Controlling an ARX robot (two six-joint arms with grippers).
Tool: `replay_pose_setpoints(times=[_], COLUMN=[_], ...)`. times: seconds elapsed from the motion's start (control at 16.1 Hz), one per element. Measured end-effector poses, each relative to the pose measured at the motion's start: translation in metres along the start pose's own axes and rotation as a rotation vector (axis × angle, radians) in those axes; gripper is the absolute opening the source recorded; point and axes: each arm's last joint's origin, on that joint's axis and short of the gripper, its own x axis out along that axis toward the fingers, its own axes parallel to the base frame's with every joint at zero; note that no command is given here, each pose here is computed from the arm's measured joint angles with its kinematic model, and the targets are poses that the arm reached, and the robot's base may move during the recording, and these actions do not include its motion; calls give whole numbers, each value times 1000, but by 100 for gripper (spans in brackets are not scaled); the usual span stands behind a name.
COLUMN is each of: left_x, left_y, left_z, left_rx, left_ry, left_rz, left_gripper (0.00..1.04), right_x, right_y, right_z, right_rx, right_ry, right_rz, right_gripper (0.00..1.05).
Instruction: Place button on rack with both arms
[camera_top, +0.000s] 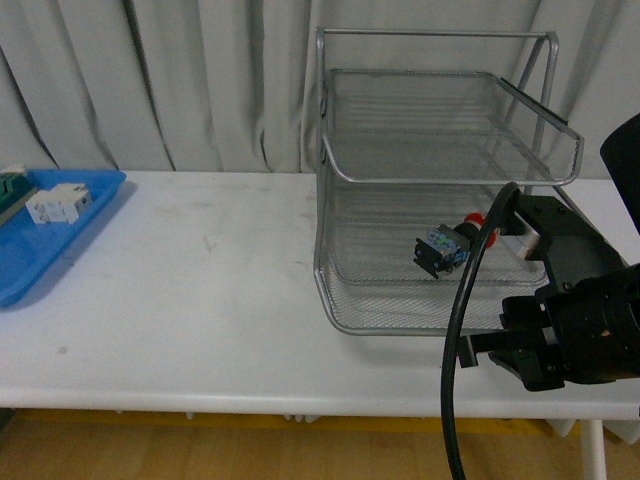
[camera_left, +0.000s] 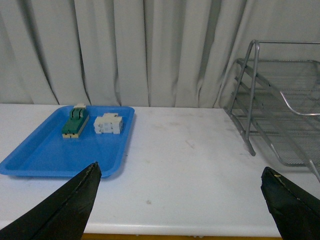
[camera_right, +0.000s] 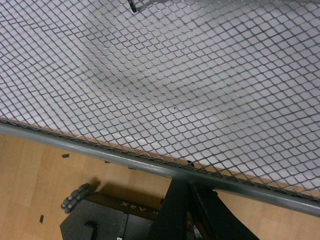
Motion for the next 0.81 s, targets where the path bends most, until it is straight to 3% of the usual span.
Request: replay_pose_setpoints(times=[0.62, 0.81], left_x=[0, 0], left_y=[0, 0], left_z=[0, 0], left_rx=[0, 0], left_ry=[0, 0], left_rz=[0, 0], left_gripper=[98, 98], right_x=[16, 0], right_y=[-49, -41], right_z=[83, 54], right_rx=[88, 88], right_ry=[-196, -205], right_rz=[-114, -36], right_gripper=[2, 2])
